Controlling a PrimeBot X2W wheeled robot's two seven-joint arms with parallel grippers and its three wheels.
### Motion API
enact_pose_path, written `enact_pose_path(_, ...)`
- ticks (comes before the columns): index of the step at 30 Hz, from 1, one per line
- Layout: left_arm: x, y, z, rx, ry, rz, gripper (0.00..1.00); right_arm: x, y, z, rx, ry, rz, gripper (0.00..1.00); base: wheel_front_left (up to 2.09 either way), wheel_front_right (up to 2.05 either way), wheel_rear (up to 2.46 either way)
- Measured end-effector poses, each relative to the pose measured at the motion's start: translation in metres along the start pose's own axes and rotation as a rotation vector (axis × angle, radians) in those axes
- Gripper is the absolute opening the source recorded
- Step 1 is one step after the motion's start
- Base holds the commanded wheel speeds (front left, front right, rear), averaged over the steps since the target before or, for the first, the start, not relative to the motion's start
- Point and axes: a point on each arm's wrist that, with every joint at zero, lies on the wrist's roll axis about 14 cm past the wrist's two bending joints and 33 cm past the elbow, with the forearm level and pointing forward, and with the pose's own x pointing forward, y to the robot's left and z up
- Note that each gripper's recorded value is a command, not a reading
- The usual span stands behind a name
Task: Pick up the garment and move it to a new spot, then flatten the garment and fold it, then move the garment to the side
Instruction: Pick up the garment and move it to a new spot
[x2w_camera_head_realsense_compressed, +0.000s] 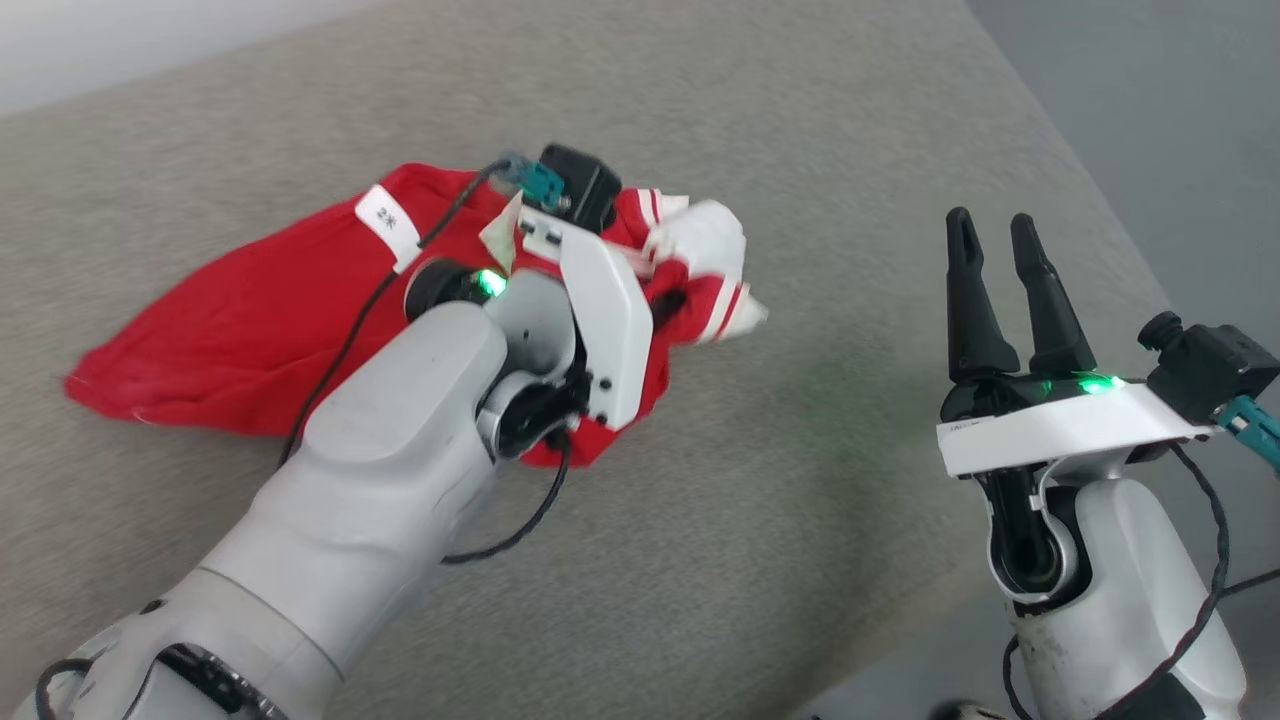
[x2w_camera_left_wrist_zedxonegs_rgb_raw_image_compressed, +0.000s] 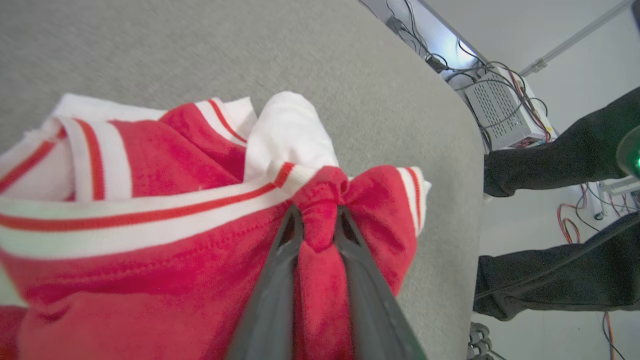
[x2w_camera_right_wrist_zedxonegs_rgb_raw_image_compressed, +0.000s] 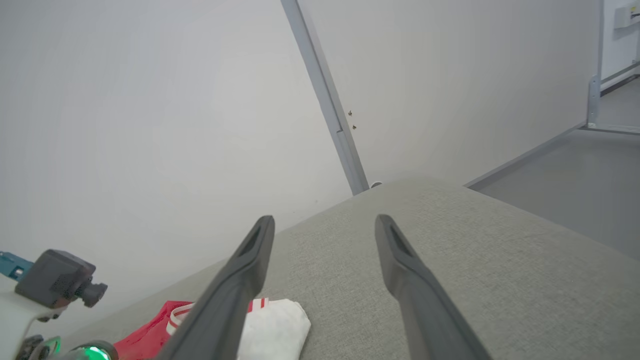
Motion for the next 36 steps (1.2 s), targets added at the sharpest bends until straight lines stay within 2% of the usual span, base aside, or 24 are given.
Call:
enact_pose_path(4, 0.019, -0.013, -0.041, -0.021, 0.172, -0.082, 0.0, -0.004, -0.016, 0.006, 0.006, -0.011, -0.054, 1.0, 0.0, 0.0, 0.0)
enact_pose_path(7, 0.028, -0.018, -0.057, -0.028, 0.242, -0.133, 0.0, -0.004, -0.027, 0.005, 0.0, -0.009, -0.089, 1.0, 0.0, 0.0, 0.0)
enact_pose_path(17, 0.041, 0.002, -0.074, 0.056, 0.344, -0.113, 0.0, -0.007, -0.039, 0.001, -0.004, -0.002, -0.133, 1.0, 0.0, 0.0, 0.0)
enact_pose_path(18, 0.041, 0.003, -0.074, 0.064, 0.35, -0.112, 0.21, -0.007, -0.04, 0.001, -0.004, -0.002, -0.134, 1.0, 0.0, 0.0, 0.0)
enact_pose_path(19, 0.041, 0.003, -0.074, 0.071, 0.352, -0.111, 0.56, -0.006, -0.04, 0.001, -0.004, -0.002, -0.134, 1.0, 0.0, 0.0, 0.0)
enact_pose_path(20, 0.041, 0.004, -0.073, 0.076, 0.343, -0.11, 1.0, -0.006, -0.04, 0.001, -0.004, -0.002, -0.134, 1.0, 0.0, 0.0, 0.0)
enact_pose_path(25, 0.037, 0.004, -0.06, 0.102, 0.258, -0.109, 1.0, -0.007, -0.032, -0.003, -0.003, 0.013, -0.108, 1.0, 0.0, 0.0, 0.0)
enact_pose_path(32, 0.008, 0.023, -0.02, 0.144, 0.067, -0.031, 1.0, 0.003, -0.012, -0.013, -0.036, 0.036, -0.036, 1.0, 0.0, 0.0, 0.0)
enact_pose_path(36, -0.018, 0.021, 0.019, 0.09, -0.112, -0.015, 1.0, 0.012, 0.005, -0.022, -0.053, 0.054, 0.032, 1.0, 0.0, 0.0, 0.0)
